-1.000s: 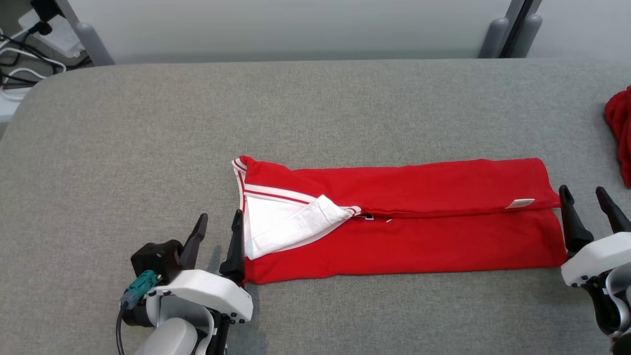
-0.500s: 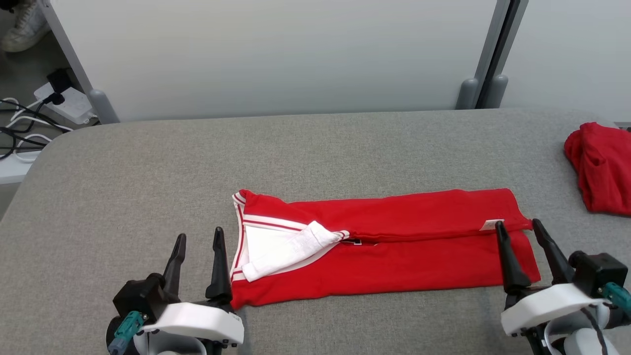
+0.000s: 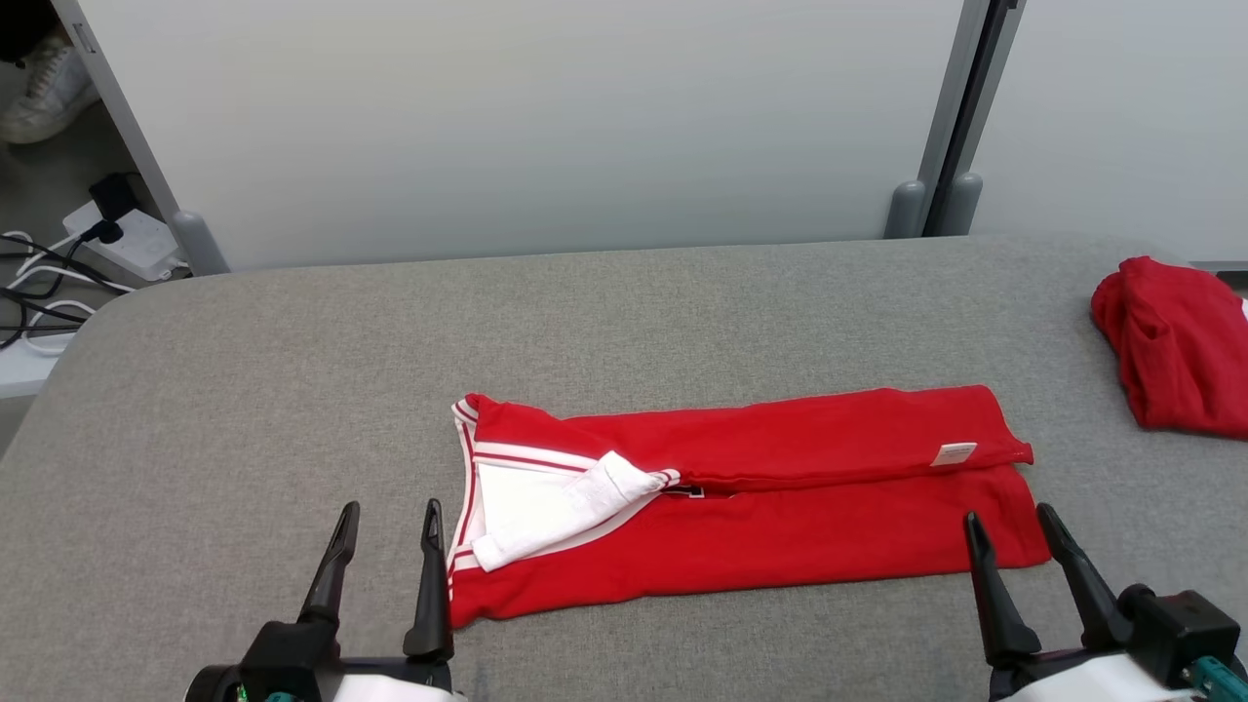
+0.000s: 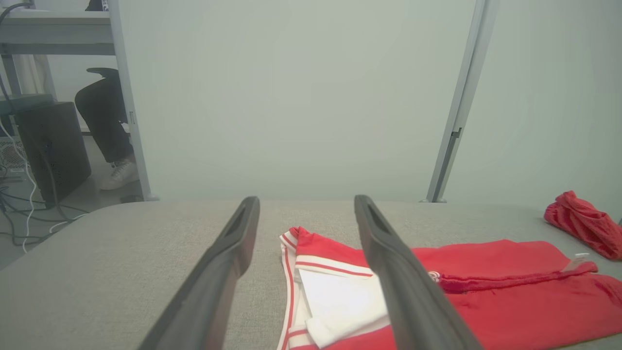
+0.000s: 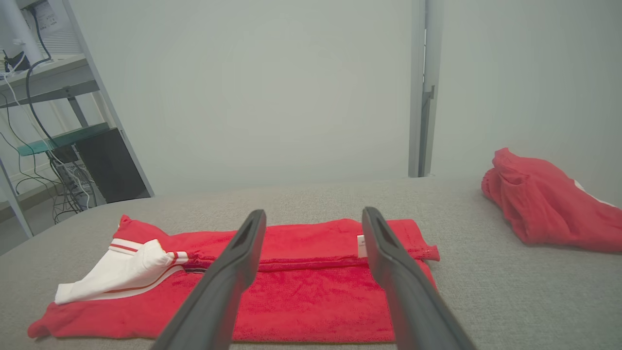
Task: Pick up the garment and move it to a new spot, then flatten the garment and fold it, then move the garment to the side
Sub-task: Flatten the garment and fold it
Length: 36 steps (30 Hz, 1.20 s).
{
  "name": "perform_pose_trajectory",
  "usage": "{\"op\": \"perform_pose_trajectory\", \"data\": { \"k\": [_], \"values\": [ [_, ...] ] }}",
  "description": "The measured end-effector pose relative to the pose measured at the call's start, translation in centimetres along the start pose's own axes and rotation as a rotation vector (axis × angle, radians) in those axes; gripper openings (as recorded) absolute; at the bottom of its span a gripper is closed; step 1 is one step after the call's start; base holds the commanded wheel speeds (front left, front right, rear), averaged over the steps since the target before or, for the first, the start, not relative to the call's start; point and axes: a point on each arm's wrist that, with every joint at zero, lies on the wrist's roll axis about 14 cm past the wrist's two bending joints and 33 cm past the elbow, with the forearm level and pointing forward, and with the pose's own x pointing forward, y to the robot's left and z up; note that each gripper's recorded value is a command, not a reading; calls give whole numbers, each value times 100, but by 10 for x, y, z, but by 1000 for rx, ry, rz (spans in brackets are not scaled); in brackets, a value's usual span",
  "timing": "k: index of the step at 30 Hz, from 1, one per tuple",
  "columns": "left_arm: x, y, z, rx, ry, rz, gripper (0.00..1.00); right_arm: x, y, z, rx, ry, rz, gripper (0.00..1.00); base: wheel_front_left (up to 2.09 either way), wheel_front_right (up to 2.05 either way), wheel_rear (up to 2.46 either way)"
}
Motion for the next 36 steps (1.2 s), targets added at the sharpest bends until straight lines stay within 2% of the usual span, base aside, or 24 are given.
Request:
{"op": "perform_pose_trajectory", "data": {
  "k": [11, 36],
  "values": [
    [-21, 5, -6, -7, 23, 27, 100, -22, -9, -2, 35, -2, -53, 100, 0, 0, 0],
    [-31, 13, -14, 5, 51, 47, 100, -22, 6, -2, 51, -4, -6, 100, 0, 0, 0]
  ]
}}
